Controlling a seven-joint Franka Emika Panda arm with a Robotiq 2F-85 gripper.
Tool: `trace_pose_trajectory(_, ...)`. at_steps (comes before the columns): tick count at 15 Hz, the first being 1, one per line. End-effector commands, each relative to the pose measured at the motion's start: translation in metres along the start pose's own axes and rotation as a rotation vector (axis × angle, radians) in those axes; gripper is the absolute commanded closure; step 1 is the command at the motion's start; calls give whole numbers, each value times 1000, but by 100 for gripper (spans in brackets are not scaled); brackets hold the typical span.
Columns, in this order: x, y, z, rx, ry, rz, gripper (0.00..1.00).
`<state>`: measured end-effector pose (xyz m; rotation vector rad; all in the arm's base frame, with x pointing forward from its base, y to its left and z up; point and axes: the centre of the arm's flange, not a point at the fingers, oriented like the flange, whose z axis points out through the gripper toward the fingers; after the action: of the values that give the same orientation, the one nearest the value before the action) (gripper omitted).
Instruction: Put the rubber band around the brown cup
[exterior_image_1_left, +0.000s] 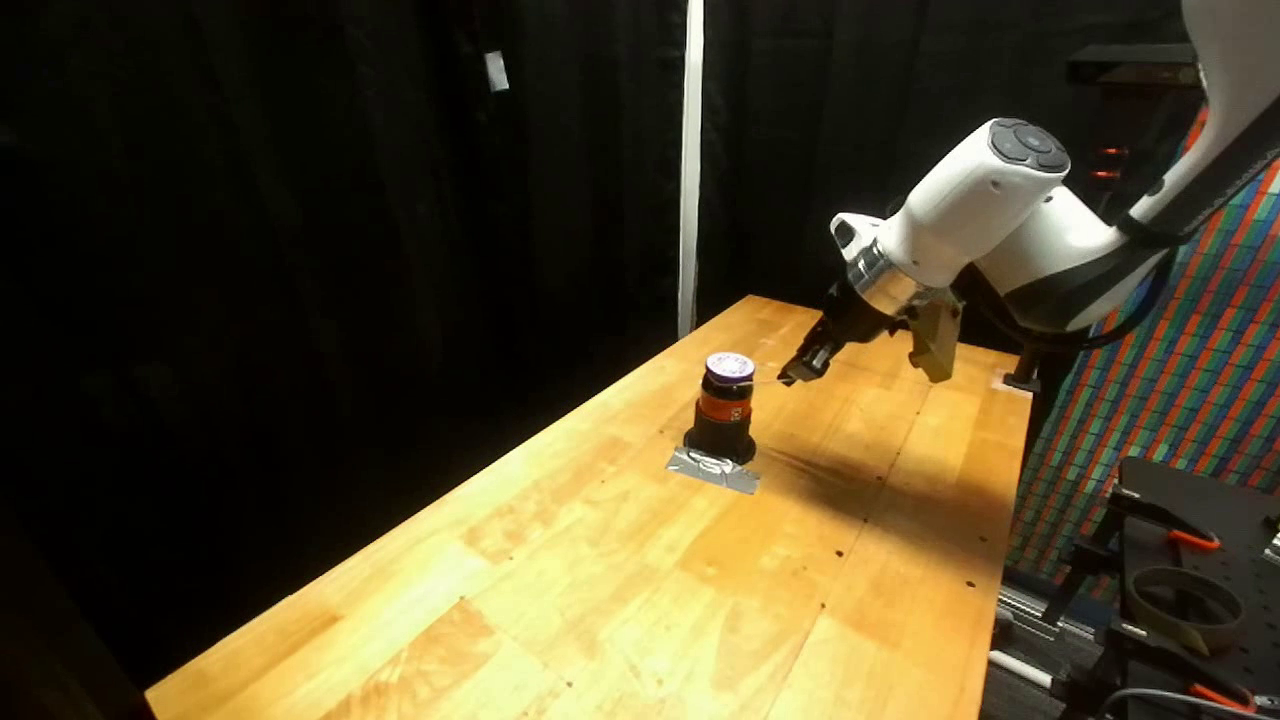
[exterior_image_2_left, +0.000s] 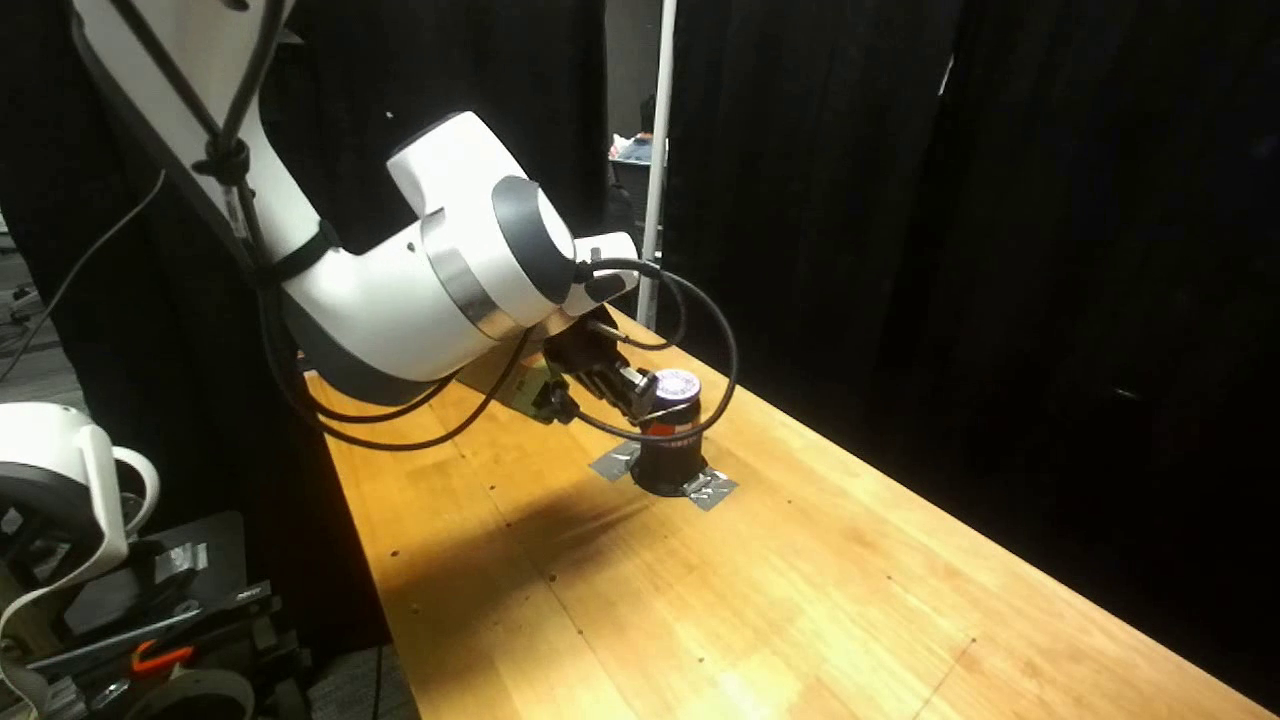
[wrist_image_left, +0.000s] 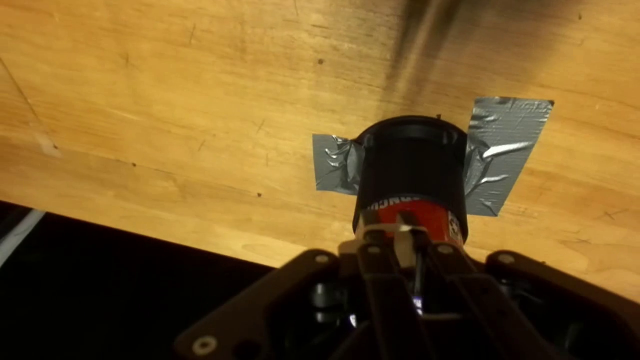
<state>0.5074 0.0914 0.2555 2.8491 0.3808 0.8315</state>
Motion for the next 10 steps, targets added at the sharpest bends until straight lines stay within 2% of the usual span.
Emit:
trace_pose_trajectory(1, -40, -16, -2, 8, 92, -15, 85)
trace_pose_trajectory(10, -33, -18, -21, 40, 308, -54, 85)
